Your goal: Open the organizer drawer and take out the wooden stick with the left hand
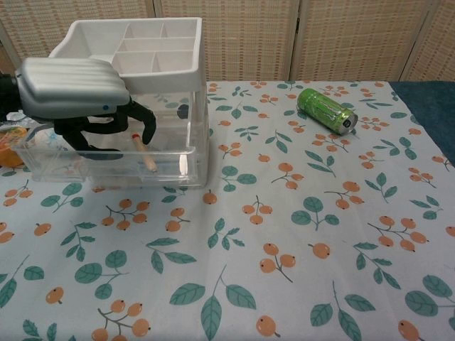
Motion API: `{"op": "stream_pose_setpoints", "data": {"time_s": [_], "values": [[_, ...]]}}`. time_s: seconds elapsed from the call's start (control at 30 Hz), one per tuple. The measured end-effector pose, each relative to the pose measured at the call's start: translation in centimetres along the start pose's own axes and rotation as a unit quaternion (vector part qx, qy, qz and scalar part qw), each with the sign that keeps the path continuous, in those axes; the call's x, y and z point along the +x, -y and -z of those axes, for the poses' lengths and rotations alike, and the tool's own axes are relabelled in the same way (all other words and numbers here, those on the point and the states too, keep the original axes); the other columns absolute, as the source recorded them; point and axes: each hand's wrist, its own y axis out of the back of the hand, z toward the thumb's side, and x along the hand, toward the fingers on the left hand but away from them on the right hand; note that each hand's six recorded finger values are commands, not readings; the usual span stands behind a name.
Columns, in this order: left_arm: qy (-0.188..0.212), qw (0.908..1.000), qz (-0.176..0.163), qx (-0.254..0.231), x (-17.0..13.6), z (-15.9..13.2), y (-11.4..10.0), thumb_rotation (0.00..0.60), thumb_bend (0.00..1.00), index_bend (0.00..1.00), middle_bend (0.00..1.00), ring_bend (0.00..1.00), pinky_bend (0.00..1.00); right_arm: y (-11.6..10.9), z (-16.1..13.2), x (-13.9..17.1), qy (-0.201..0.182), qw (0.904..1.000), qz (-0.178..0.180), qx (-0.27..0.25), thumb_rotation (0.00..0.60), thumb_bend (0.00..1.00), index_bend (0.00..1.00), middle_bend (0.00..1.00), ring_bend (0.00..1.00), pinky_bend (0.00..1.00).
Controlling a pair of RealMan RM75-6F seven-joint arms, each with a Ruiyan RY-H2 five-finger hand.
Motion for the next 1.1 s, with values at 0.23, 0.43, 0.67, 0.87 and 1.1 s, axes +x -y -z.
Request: {"op": "stream_pose_setpoints", "data": {"time_s": [0.23, 0.43, 0.67, 0.87, 1.1], "values": [[0.002, 1.0, -0.006, 0.0, 0.17, -0.14, 0.0, 0.6, 0.36, 0.44, 0.88, 0.96, 1.0, 0.01, 0.11, 0.01, 0.002, 1.0, 0.0, 0.0, 0.6, 0.18, 0.06, 0.14, 0.11, 0.03], [0.003, 0.9999, -0.013, -0.001, 0.25, -0.1, 0.0, 0.6, 0.36, 0.46, 0.88, 0.96, 1.0, -0.09, 0.13, 0.06, 0.003, 1.0, 0.001, 0.0, 0.6, 0.18, 0.06, 0.14, 0.11, 0.03], [0.0, 0.9999, -0.014, 0.002, 0.25, 0.01, 0.23, 0.6, 0.36, 0.48, 0.88, 0.96, 1.0, -0.15, 0.08, 0.07, 0.002, 1.0, 0.002, 0.0, 0.6, 0.18, 0.06, 0.14, 0.11, 0.03], [0.0, 0.9998, -0.019, 0.002, 0.32, 0.0, 0.19, 0.6, 0.36, 0.51, 0.88, 0.96, 1.0, -0.18, 0.06, 0.08, 0.003, 1.0, 0.002, 0.0, 0.6, 0.18, 0.06, 0.14, 0.11, 0.03], [-0.002, 0.9997, -0.023, 0.001, 0.39, 0.04, 0.23, 0.6, 0.36, 0.53, 0.88, 0.96, 1.0, -0.25, 0.24, 0.26, 0.006, 1.0, 0.004, 0.0, 0.6, 0.18, 0.06, 0.14, 0.11, 0.03]]}}
